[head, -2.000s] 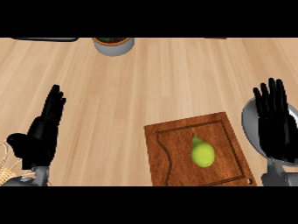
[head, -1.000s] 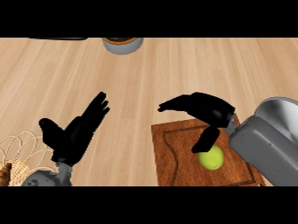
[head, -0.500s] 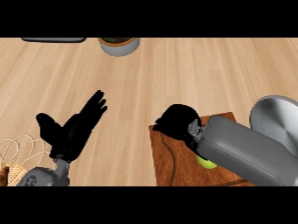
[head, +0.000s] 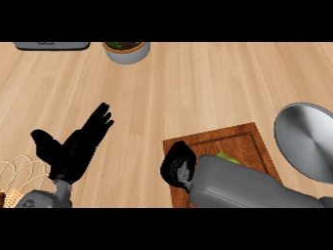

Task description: Pick the pear from the cutting board and place it in the pan

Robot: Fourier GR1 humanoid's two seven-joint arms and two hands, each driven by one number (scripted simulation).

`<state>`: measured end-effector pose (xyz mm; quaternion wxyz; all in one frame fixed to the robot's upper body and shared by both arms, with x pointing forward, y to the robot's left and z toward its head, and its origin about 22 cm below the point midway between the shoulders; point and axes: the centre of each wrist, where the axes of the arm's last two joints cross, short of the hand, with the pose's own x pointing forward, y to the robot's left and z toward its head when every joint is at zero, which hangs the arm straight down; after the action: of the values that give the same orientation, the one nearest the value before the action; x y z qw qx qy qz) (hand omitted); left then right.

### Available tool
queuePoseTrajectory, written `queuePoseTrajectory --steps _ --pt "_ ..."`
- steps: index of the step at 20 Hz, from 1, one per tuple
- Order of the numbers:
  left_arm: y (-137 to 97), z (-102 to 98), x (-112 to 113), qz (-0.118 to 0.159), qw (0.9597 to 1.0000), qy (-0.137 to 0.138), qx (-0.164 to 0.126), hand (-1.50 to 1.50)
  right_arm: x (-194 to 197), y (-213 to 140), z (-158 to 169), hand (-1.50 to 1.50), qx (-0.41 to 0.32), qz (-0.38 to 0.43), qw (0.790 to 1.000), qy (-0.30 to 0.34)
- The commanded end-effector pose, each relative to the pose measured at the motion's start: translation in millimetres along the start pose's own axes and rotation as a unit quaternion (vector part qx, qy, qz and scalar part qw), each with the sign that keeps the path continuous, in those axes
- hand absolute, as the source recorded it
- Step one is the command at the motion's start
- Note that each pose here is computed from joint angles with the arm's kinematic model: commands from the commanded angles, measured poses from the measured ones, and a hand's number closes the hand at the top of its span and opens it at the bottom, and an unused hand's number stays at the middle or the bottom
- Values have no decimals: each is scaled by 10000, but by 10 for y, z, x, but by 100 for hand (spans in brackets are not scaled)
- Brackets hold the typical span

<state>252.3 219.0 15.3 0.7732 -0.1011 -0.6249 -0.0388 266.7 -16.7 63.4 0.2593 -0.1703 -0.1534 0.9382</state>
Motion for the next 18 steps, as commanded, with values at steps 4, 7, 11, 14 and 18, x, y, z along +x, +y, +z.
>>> queuePoseTrajectory --steps 4,7,11,14,18 --pt "20 -17 -66 12 10000 -55 28 0 248 133 36 -150 364 153 9983 419" --pt "22 -30 96 -4 10000 -70 -58 0 110 340 72 -150 348 167 9977 556" --pt "-13 -94 77 24 10000 34 15 0 228 292 80 -150 129 532 9946 882" --pt "-58 -147 100 -15 10000 -86 -17 0 172 365 -76 -150 144 739 9906 1140" --pt "-34 -101 -4 32 10000 27 -20 0 -62 468 -45 -150 163 577 9933 989"
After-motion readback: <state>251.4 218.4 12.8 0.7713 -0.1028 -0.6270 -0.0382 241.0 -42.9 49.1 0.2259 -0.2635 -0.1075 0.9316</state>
